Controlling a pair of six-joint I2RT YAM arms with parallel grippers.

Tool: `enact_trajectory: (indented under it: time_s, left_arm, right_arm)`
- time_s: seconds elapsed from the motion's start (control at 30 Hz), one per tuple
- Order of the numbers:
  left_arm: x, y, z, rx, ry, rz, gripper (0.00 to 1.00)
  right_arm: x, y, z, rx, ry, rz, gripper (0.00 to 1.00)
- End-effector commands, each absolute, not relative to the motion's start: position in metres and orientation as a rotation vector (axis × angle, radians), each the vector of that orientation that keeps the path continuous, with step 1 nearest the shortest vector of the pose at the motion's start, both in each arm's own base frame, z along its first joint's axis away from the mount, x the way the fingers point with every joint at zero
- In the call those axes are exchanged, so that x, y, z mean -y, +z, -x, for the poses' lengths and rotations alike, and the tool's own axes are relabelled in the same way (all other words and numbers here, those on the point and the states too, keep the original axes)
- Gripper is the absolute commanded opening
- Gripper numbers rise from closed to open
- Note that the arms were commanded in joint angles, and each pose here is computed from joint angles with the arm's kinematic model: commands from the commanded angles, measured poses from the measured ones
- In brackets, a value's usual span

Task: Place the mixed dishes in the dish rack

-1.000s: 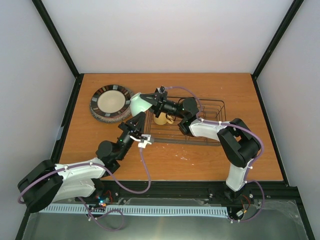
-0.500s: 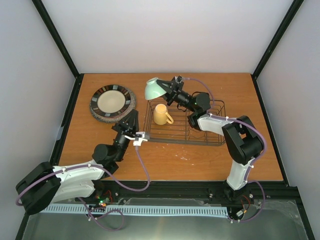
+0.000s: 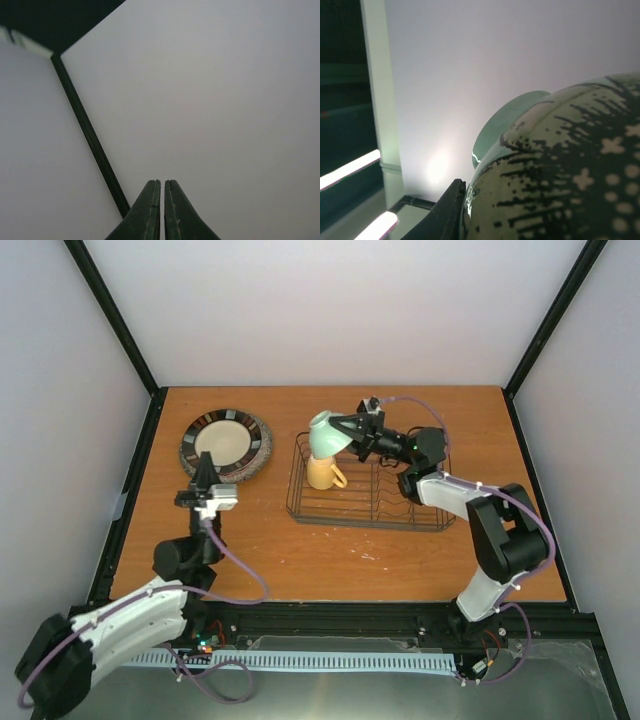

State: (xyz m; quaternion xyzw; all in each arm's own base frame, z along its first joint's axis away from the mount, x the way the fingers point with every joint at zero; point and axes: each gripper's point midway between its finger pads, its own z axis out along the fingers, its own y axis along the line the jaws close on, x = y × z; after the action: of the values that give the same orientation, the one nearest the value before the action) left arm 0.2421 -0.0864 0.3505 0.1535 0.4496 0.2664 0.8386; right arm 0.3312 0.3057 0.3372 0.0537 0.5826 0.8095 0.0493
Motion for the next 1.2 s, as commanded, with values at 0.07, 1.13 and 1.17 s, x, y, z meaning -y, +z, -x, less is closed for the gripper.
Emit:
enact_trajectory:
  time_s: [0.07,1.13,1.17]
  left_arm:
    - [0.063,0.327,-0.252,-1.112,0.28,-0.174,0.04]
    - [0.061,0.29,-0.259,-1.204,0.265,-0.184,0.04]
    - [0.061,0.29,-0.259,-1.204,0.266,-0.186,0.04]
  right_arm:
    - [-0.289,0.339,-0.29,-1.881,2.281,0.252,0.03]
    - [-0.33,0.211,-0.259,-2.163,2.348,0.357,0.03]
    - [-0.331,0.205,-0.26,-2.187,2.317,0.37,0.03]
